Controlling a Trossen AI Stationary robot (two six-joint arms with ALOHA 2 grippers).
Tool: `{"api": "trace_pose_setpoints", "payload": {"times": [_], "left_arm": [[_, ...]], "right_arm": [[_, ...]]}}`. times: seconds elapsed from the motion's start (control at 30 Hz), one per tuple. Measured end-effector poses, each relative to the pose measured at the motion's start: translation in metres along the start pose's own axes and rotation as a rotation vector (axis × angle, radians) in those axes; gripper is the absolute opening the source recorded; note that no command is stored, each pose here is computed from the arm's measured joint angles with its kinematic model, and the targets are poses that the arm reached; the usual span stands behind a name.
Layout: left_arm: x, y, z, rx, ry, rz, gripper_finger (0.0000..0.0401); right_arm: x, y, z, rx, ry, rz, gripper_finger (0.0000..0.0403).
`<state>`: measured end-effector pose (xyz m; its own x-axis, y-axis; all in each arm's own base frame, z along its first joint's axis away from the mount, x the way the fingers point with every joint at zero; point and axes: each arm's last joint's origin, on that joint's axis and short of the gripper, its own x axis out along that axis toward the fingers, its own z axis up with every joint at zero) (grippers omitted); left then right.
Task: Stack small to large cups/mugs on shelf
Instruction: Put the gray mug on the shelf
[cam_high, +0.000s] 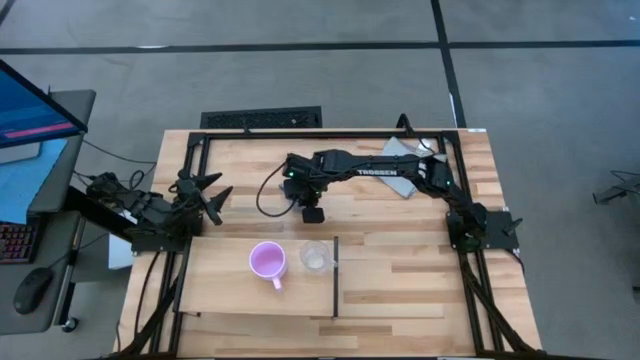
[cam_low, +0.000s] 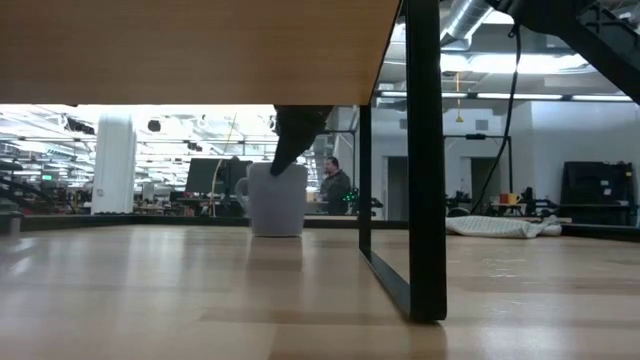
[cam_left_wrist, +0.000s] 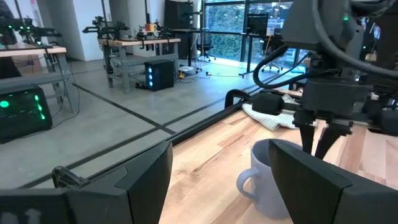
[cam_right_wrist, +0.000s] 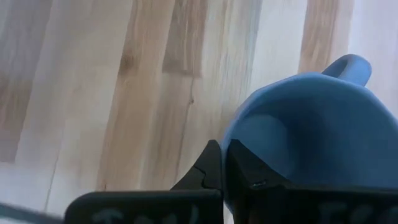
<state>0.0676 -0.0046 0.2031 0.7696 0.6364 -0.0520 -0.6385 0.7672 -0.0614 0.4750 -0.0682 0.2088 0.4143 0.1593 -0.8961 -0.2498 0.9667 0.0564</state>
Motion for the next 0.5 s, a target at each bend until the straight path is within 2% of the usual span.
{"api": "trace_pose_setpoints", "payload": {"times": [0.23,0.5], "left_arm": [[0.0,0.0,0.0,0.0,0.0,0.0,0.0256],[0.0,0.0,0.0,0.0,0.0,0.0,0.0256]], "right_arm": [[0.0024,0.0008,0.0029,-0.012,-0.027,0.002,0.0017],[0.004,0.0012,0.0024,0.004,-0.027,0.012,0.0046]]}}
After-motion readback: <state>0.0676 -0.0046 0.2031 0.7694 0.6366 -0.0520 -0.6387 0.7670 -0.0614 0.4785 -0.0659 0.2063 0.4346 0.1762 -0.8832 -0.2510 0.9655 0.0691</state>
